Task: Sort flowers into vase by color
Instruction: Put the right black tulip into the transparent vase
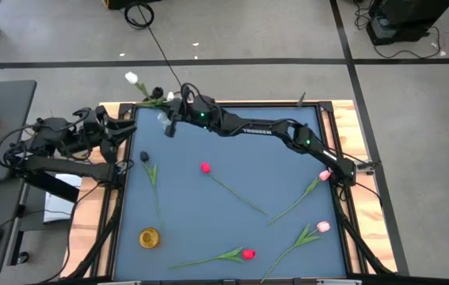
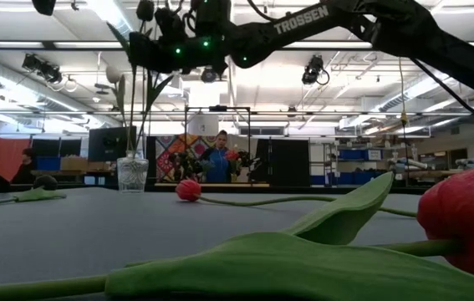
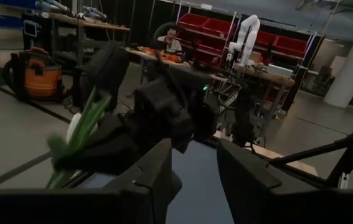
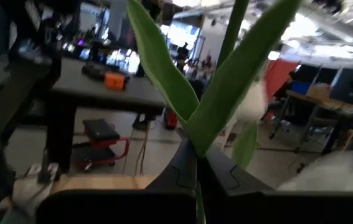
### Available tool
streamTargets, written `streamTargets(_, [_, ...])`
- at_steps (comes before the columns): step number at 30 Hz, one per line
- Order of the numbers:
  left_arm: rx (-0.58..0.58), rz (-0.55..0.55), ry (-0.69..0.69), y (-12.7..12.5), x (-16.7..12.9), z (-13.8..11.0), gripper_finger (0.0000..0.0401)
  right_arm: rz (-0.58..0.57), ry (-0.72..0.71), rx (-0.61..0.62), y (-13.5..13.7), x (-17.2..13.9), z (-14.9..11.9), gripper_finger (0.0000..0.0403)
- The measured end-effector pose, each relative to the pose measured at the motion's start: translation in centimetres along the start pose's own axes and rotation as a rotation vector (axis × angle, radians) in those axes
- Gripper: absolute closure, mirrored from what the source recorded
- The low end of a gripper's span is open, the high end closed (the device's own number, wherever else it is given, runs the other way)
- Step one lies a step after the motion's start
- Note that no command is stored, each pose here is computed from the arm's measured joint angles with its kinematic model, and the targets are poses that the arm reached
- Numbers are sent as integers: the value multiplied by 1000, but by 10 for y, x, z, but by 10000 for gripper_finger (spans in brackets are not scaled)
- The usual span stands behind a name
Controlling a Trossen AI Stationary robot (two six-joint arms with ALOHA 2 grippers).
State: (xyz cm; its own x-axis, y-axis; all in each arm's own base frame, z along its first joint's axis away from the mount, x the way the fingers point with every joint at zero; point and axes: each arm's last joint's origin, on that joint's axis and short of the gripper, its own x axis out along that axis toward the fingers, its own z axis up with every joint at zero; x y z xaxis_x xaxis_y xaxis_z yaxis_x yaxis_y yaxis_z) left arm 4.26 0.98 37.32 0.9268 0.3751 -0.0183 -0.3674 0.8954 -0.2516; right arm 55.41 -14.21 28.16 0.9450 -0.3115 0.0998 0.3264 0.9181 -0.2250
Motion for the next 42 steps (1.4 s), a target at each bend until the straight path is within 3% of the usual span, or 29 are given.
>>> streamTargets(4, [-2,0,0,0,0,0,267,-5,-7,9,-3,-1,12,397])
streamTargets(20, [16,36,-6,1,0,0,267,4,69,101,-20,0,1,398])
streamTargets(42, [3,41,-10,1,0,0,267,24,76,156,-17,0,1,398])
